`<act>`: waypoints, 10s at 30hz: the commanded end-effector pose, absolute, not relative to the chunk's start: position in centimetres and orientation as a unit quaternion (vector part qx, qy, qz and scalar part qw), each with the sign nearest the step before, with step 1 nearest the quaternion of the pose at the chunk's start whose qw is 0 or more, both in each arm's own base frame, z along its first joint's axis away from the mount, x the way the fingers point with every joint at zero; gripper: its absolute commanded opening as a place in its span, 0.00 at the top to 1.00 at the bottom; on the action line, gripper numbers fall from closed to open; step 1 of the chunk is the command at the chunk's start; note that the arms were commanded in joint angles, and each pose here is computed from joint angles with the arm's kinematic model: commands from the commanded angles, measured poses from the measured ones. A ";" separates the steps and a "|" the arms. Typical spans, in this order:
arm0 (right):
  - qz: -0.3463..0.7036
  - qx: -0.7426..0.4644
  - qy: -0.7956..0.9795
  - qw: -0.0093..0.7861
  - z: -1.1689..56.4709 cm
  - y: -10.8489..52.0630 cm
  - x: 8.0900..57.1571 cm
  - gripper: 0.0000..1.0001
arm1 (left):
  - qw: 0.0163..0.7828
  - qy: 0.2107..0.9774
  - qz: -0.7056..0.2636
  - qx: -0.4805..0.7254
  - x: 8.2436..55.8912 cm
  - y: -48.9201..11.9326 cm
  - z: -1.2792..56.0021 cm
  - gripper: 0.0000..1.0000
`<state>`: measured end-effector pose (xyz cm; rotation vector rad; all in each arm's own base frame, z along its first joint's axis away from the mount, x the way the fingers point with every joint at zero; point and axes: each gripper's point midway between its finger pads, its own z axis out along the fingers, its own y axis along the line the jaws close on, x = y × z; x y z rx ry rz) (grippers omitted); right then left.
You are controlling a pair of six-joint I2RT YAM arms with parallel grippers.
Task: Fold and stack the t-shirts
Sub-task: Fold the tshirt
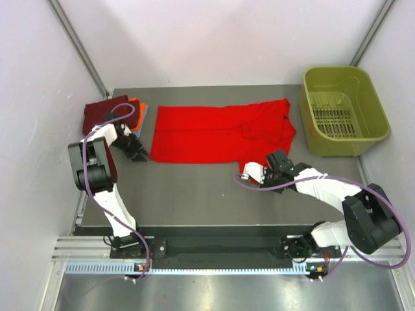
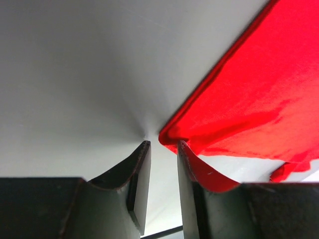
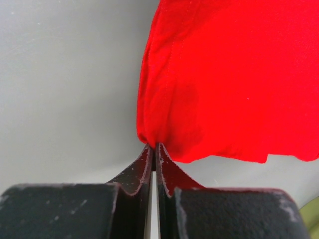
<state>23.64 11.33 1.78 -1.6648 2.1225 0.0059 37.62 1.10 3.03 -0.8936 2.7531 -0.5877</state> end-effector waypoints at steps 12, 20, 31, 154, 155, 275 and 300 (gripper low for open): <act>0.001 -0.599 0.765 0.235 1.9 12.3 25.1 1.00 | 0.111 0.913 -0.250 -0.302 38.8 -0.7 3.9 0.60; -0.002 -0.597 0.767 0.234 1.7 12.0 24.7 1.00 | 0.117 0.915 -0.252 -0.292 39.6 -1.3 4.0 1.00; -0.022 -0.526 0.800 0.289 5.7 10.7 29.1 1.00 | 0.183 0.910 -0.273 -0.251 40.2 -1.4 10.3 1.00; 0.148 -0.293 0.865 0.379 7.9 18.6 54.9 0.54 | 0.180 0.926 -0.306 -0.128 52.3 -13.7 4.0 0.69; 0.147 -0.293 0.862 0.386 8.4 18.6 55.3 0.54 | 0.180 0.926 -0.306 -0.129 52.2 -13.7 4.0 0.69; 0.296 -0.025 0.867 0.399 7.8 19.2 61.2 0.48 | 0.187 0.943 -0.251 -0.116 49.0 -12.1 5.5 0.67; 0.291 -0.040 0.841 0.455 17.8 16.3 58.1 0.46 | 0.210 0.941 -0.241 -0.110 48.5 -11.9 7.5 0.67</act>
